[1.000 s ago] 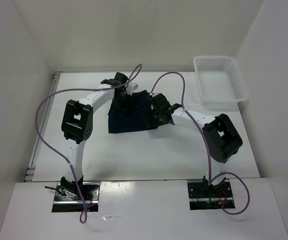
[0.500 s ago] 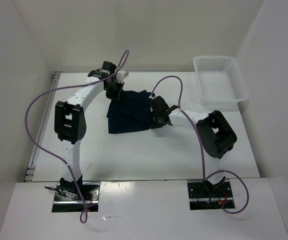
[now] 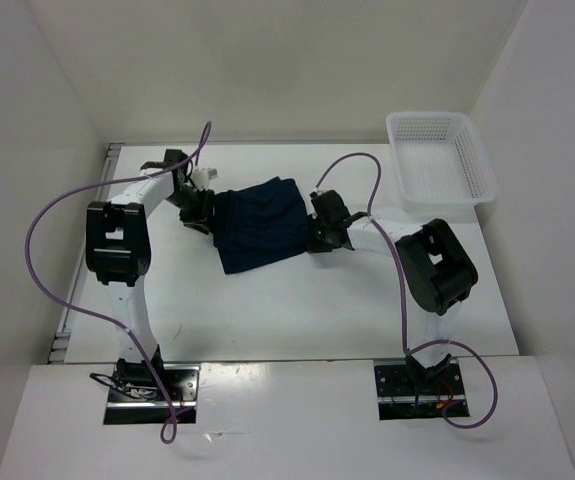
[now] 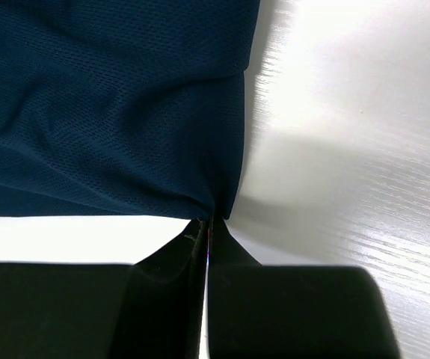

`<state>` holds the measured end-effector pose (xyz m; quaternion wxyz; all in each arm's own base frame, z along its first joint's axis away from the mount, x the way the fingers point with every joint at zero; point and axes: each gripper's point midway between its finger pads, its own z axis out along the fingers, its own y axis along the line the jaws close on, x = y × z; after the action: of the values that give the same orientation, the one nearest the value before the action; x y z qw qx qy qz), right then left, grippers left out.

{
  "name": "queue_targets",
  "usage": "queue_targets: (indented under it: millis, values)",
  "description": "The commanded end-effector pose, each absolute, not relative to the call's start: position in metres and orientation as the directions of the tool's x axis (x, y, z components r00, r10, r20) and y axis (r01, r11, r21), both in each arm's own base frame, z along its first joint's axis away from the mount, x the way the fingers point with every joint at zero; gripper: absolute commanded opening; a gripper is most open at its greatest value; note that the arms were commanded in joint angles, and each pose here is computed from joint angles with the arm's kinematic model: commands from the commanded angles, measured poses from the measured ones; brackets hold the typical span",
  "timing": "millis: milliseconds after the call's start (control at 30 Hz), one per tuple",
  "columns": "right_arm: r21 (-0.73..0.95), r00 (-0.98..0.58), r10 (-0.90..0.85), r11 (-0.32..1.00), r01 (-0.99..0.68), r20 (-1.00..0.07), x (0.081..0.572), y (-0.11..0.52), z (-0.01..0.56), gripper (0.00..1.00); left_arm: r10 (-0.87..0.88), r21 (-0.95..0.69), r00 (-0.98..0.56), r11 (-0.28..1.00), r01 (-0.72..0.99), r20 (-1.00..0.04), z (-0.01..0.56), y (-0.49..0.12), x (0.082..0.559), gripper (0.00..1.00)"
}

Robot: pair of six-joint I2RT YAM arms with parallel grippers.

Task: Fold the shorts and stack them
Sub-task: Fold the shorts

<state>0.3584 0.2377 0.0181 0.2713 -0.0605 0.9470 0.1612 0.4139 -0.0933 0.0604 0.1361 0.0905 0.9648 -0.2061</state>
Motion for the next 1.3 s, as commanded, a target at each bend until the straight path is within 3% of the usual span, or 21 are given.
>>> queue_targets:
  millis: [0,67,167,233,300,367,500,633,967,1100,1233,1267]
  values:
    - [0.279,-0.813,-0.025,0.933,-0.228,-0.581,0.363,0.237,0.036,0.0,0.11,-0.41,-0.957,0.886,0.217,-0.27,0.041,-0.093,0.407,0.38]
    - [0.276,-0.819,-0.04,0.931,-0.238,-0.573,0.36,0.237,0.035,0.03,0.11,-0.41,-0.956,0.886,0.218,-0.271,0.036,-0.093,0.406,0.39]
    - [0.264,-0.822,-0.073,0.928,-0.264,-0.565,0.358,0.237,0.038,0.24,0.11,-0.401,-0.954,0.89,0.22,-0.279,0.041,-0.091,0.404,0.4]
    - [0.25,-0.818,-0.108,0.922,-0.294,-0.565,0.356,0.236,0.042,0.32,0.101,-0.392,-0.941,0.891,0.23,-0.323,0.057,-0.088,0.411,0.4]
    - [0.245,-0.809,-0.13,0.915,-0.321,-0.573,0.353,0.236,0.054,0.45,0.092,-0.381,-0.924,0.892,0.241,-0.37,0.079,-0.084,0.418,0.42]
    - [0.238,-0.797,-0.153,0.906,-0.349,-0.585,0.349,0.234,0.06,0.54,0.09,-0.386,-0.893,0.879,0.279,-0.441,0.11,-0.089,0.429,0.47]
    - [0.236,-0.749,-0.148,0.894,-0.38,-0.645,0.347,0.231,0.09,0.6,0.087,-0.402,-0.843,0.85,0.34,-0.53,0.151,-0.098,0.446,0.6]
    - [0.243,-0.714,-0.117,0.892,-0.382,-0.69,0.355,0.235,0.102,0.66,0.116,-0.395,-0.831,0.838,0.376,-0.545,0.142,-0.115,0.469,0.67]
    - [0.223,-0.79,-0.099,0.931,-0.288,-0.606,0.371,0.236,0.046,0.66,0.172,-0.309,-0.806,0.862,0.401,-0.566,0.102,-0.136,0.506,0.71]
    - [0.237,-0.794,-0.078,0.933,-0.272,-0.603,0.377,0.241,0.038,0.66,0.189,-0.289,-0.802,0.866,0.408,-0.567,0.097,-0.142,0.505,0.62]
    - [0.266,-0.797,-0.045,0.93,-0.254,-0.602,0.381,0.246,0.032,0.59,0.19,-0.248,-0.802,0.888,0.386,-0.566,0.088,-0.134,0.511,0.38]
    - [0.266,-0.797,-0.045,0.93,-0.254,-0.602,0.381,0.246,0.032,0.56,0.19,-0.248,-0.802,0.888,0.386,-0.566,0.088,-0.134,0.511,0.22]
